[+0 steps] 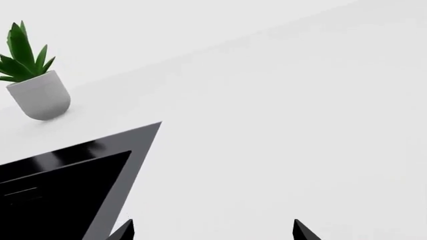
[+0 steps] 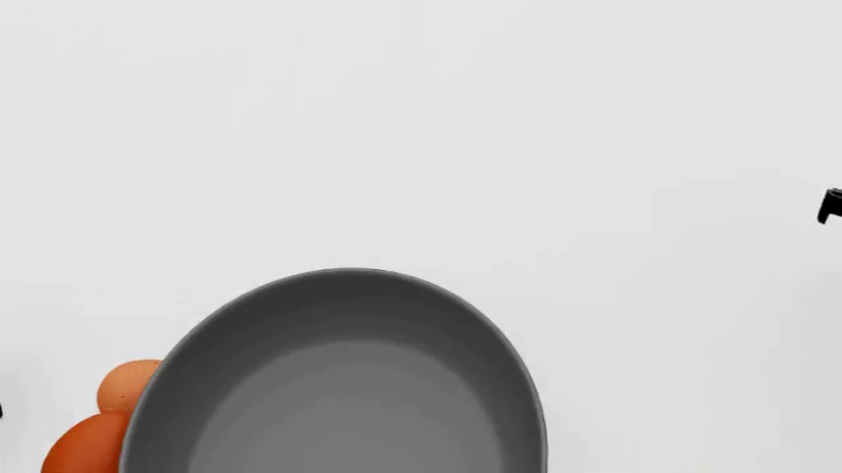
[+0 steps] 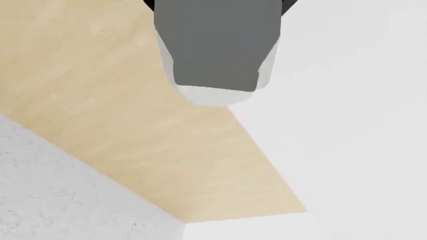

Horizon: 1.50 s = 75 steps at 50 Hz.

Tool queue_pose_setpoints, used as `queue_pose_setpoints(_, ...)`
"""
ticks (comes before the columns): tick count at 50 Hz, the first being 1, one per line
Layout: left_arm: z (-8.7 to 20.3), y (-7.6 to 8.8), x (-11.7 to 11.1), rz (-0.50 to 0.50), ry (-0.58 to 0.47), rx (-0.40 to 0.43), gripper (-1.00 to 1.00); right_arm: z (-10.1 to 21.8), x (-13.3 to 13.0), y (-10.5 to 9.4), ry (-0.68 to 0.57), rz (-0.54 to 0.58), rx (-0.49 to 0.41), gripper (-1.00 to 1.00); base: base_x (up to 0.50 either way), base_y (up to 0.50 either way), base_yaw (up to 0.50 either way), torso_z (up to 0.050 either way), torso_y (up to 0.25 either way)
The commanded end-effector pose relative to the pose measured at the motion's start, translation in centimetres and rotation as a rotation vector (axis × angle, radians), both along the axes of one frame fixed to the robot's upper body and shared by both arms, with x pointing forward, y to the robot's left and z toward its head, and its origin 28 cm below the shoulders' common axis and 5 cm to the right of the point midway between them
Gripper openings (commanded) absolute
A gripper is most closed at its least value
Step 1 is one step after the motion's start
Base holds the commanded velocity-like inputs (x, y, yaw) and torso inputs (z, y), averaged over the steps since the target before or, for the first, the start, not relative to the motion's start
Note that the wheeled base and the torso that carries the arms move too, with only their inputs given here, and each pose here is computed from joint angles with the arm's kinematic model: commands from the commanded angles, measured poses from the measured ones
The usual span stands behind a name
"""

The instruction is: Place the eggs and milk next to the bowl.

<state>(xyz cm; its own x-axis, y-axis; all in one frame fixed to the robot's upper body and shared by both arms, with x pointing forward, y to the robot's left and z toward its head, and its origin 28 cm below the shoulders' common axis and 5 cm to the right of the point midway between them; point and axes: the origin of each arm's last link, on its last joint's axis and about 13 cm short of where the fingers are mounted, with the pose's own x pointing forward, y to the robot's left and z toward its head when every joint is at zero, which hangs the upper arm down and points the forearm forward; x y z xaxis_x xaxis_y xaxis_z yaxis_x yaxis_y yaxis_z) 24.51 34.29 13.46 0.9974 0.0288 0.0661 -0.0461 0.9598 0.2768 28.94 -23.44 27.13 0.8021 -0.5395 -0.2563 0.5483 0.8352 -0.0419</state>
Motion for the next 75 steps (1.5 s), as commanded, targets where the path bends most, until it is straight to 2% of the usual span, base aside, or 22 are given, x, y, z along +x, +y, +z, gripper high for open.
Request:
queue_pose_setpoints(1, 0.1, 0.0, -0.1, -0.018, -0.021, -0.007, 1.0, -0.1, 0.2, 0.3, -0.008, 0.033, 0.018, -1.0, 0.0, 0.0, 0.0, 0.0, 0.0)
queue_pose_setpoints(11, 0.1, 0.0, -0.2, -0.021, -0.024, -0.005, 1.0, 1.0, -0.5, 0.4, -0.029, 0.048, -0.003, -1.0, 0.0, 0.0, 0.0, 0.0, 0.0)
queue_pose_setpoints(28, -0.1, -0.2, -0.1, -0.027, -0.025, -0.003, 1.0, 3.1, -3.4, 2.5, -0.065, 0.279, -0.089, -1.0, 0.0, 0.0, 0.0, 0.0, 0.0)
queue_pose_setpoints(40, 0.0, -0.3, 0.2, -0.031, -0.027, -0.006, 1.0, 4.1, -4.3, 4.3, -0.076, 0.426, -0.115, -1.0, 0.0, 0.0, 0.0, 0.0, 0.0)
queue_pose_setpoints(61, 0.0, -0.5, 0.2, -0.039, -0.029, 0.0, 1.0, 4.9, -6.9, 7.1, -0.063, 0.609, -0.161, -1.0, 0.0, 0.0, 0.0, 0.0, 0.0)
queue_pose_setpoints(75, 0.3, -0.4, 0.2, -0.031, -0.038, 0.002, 1.0, 4.5, -7.0, 7.6, -0.056, 0.663, -0.156, -1.0, 0.0, 0.0, 0.0, 0.0, 0.0)
